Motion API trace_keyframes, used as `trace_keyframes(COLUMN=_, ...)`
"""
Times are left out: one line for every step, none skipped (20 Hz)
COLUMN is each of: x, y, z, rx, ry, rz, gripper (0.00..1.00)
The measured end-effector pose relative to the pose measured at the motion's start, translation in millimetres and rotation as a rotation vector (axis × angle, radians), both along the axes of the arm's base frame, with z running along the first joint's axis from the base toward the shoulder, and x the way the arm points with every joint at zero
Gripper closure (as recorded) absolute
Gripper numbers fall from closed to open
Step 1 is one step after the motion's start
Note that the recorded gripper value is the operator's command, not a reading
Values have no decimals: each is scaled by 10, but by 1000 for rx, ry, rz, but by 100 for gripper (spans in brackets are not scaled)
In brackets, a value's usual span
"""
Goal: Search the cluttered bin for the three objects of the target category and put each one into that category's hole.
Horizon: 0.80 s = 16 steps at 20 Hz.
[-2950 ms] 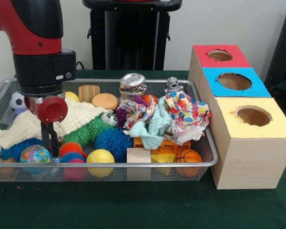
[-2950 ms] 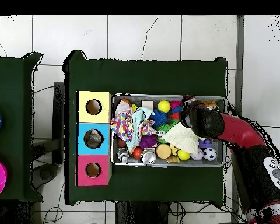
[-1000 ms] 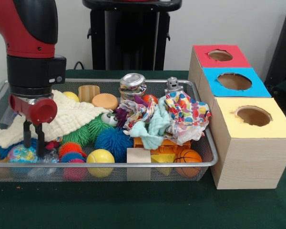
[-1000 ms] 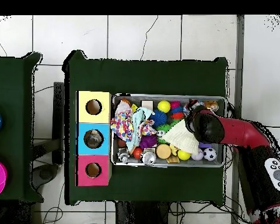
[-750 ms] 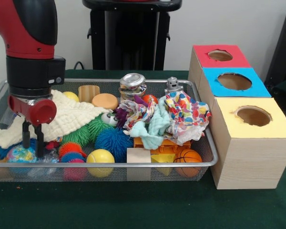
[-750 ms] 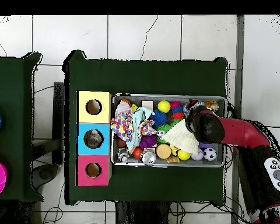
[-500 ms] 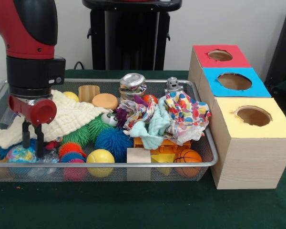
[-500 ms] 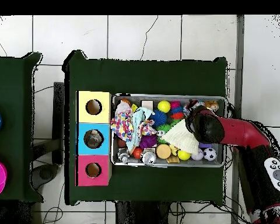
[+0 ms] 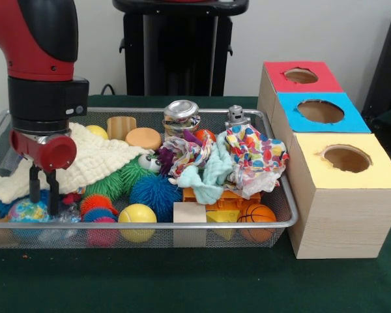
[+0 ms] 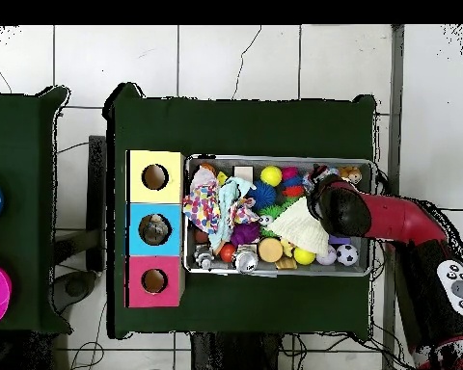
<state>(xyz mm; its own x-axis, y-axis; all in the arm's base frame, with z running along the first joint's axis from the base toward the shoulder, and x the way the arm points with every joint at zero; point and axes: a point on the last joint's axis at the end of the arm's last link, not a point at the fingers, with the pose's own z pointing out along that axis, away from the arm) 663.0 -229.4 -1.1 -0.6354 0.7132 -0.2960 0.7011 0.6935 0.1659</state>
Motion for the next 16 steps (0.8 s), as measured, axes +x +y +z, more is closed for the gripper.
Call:
trace_keyframes(x=-1, y=-1, z=0, rx=0, ry=0, rz=0, gripper=0)
trace_keyframes(x=-2, y=-2, z=-1, rx=-1, ry=1, rz=0, gripper=0)
trace_keyframes(x=-7, y=-7, z=-2, rx=-2, ry=2, rz=-1, gripper=0)
trace_keyframes(x=-13, y=-9, z=-4, rx=-3, ry=3, rz=-1, gripper=0)
trace_keyframes(x=-18, y=-9, z=-6, rx=-3, ry=4, rz=-1, gripper=0)
trace_keyframes(x=-23, y=-8, z=-8, rx=-2, ry=5, rz=-1, gripper=0)
trace_keyframes(x=-36, y=-3, z=-13, rx=-2, ry=8, rz=0, gripper=0)
trace_keyframes(x=-44, y=2, z=-16, rx=-1, ry=9, rz=0, gripper=0)
trace_keyframes(x=-69, y=13, z=-26, rx=1, ry=14, rz=1, gripper=0)
trace_keyframes(x=-95, y=25, z=-37, rx=1, ry=20, rz=3, gripper=0)
trace_keyframes(x=-119, y=35, z=-48, rx=1, ry=25, rz=4, gripper=0)
trace_keyframes(x=-129, y=40, z=-52, rx=1, ry=28, rz=5, gripper=0)
trace_keyframes(x=-139, y=44, z=-56, rx=1, ry=30, rz=5, gripper=0)
trace_keyframes(x=-152, y=50, z=-63, rx=1, ry=33, rz=6, gripper=0)
trace_keyframes(x=-171, y=56, z=-71, rx=1, ry=37, rz=7, gripper=0)
trace_keyframes(x=-203, y=62, z=-83, rx=2, ry=43, rz=7, gripper=0)
